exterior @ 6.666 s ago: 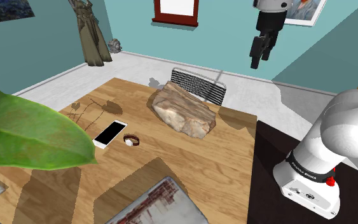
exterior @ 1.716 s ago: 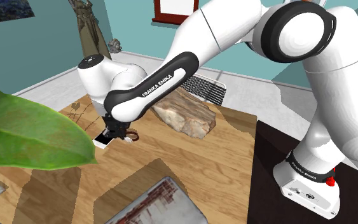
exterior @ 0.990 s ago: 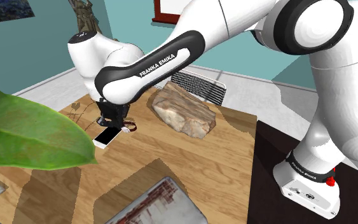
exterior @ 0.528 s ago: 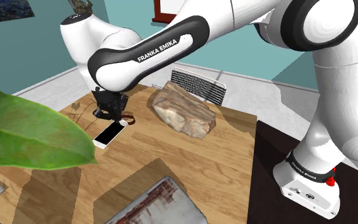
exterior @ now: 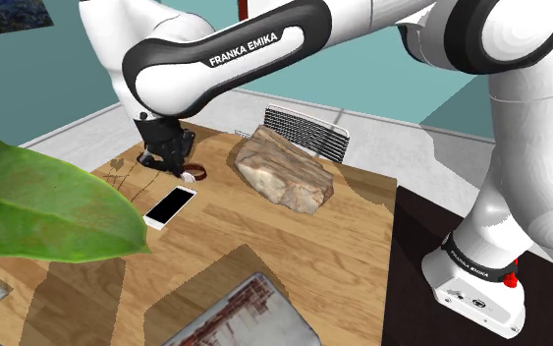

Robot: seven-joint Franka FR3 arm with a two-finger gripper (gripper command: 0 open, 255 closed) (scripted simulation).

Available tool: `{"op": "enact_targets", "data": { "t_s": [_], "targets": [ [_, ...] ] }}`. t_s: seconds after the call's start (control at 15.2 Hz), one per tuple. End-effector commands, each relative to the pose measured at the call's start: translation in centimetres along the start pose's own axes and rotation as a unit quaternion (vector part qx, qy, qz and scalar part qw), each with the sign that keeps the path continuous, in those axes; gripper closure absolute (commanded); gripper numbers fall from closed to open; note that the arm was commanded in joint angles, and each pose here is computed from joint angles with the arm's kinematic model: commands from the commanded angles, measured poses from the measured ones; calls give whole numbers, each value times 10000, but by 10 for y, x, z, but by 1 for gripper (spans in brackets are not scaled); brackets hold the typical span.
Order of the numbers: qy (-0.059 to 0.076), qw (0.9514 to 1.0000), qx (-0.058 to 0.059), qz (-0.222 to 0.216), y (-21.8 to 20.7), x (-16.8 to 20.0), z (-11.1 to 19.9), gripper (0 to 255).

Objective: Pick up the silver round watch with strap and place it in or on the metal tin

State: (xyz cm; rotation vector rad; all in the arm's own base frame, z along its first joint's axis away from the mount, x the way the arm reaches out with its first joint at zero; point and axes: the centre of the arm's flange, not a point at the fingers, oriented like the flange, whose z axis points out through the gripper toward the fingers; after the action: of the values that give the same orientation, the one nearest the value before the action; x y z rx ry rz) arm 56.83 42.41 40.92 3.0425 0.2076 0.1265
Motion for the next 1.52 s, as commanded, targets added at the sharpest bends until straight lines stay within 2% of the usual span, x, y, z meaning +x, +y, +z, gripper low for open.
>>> {"op": "enact_targets", "data": {
  "t_s": [0.0,0.13,1.45],
  "targets": [
    [-3,10000,-1,0,0,1,-11,255],
    [-3,10000,-1,0,1,2,-20,255],
    [-3,10000,-1,0,-137,-219,-63,255]
  ]
}}
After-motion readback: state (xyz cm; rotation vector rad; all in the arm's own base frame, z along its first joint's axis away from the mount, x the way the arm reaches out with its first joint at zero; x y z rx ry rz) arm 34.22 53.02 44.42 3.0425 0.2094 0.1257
